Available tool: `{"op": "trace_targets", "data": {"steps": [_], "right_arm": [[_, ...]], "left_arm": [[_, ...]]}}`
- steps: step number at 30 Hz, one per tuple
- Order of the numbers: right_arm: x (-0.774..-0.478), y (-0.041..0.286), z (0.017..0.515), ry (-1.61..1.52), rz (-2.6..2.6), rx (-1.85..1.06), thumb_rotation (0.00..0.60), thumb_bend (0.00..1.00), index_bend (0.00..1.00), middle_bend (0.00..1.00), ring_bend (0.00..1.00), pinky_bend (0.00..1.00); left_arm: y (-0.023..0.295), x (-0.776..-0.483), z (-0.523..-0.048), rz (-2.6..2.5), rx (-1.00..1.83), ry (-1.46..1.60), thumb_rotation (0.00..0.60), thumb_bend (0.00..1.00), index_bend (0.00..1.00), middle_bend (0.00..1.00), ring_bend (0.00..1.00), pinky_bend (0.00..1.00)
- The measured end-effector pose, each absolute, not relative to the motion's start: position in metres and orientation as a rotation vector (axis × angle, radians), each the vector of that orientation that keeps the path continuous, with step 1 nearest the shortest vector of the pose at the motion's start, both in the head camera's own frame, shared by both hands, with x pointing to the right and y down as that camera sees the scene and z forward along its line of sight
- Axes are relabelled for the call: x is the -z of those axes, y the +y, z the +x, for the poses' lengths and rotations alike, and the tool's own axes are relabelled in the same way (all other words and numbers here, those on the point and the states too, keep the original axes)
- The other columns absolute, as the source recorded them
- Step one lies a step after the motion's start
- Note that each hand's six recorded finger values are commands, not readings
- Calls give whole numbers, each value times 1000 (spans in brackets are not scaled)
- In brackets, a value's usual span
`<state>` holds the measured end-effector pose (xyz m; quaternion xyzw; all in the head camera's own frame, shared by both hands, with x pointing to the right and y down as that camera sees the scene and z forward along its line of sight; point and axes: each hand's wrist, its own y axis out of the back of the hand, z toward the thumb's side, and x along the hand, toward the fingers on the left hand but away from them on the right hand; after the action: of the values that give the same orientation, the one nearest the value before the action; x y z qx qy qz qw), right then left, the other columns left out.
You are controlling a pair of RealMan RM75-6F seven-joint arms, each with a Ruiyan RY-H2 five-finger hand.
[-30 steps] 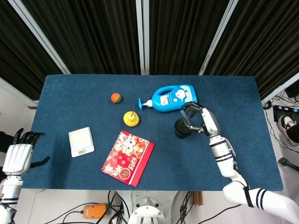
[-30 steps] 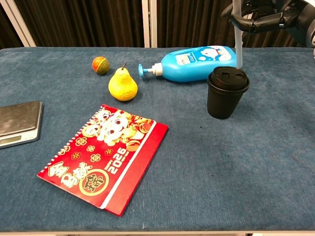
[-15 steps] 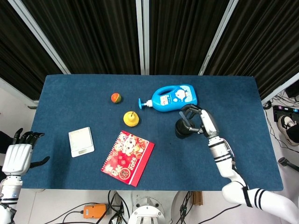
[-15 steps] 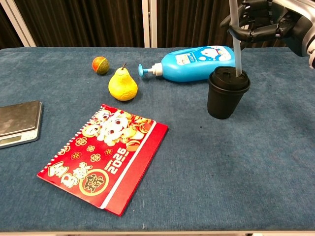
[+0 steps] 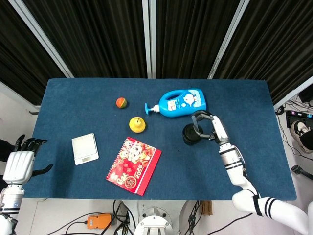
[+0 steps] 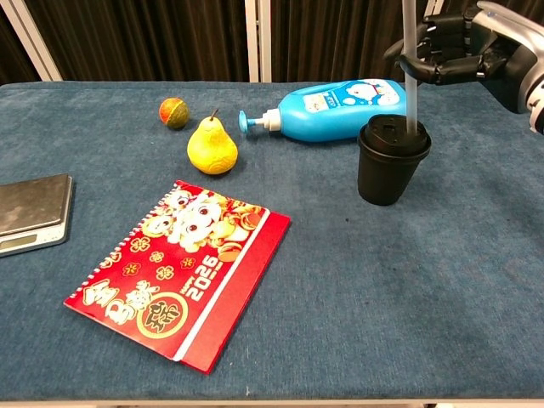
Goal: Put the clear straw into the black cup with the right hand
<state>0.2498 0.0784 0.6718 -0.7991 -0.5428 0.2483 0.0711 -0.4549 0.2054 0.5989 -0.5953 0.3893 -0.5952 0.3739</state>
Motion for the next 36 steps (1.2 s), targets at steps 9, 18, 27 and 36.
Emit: {"op": "trace_targets", "data": {"steps": [9,18,27,36], "right_arm": [[-684,92,256,-1606,-2478,-716,600,627,307,339,129,169],[-653,89,286,-1580,-2369,-636,600,617,241,298,101,135],[-607,106,357,-1331,-1977,-956,600,485,60,165,20,98],[-556,166,424,-1149,-1685,-1342,600,450,20,122,0,46]], "left_arm": [[204,-600,-452,-1530,1519,993,600,62,231,250,162,20],[203,-598,-455,-1524,1521,1000,600,62,231,250,162,20],[202,-598,-455,-1523,1514,1004,600,62,232,250,162,20],[206,-595,-456,-1516,1513,1015,600,62,231,250,162,20]]}}
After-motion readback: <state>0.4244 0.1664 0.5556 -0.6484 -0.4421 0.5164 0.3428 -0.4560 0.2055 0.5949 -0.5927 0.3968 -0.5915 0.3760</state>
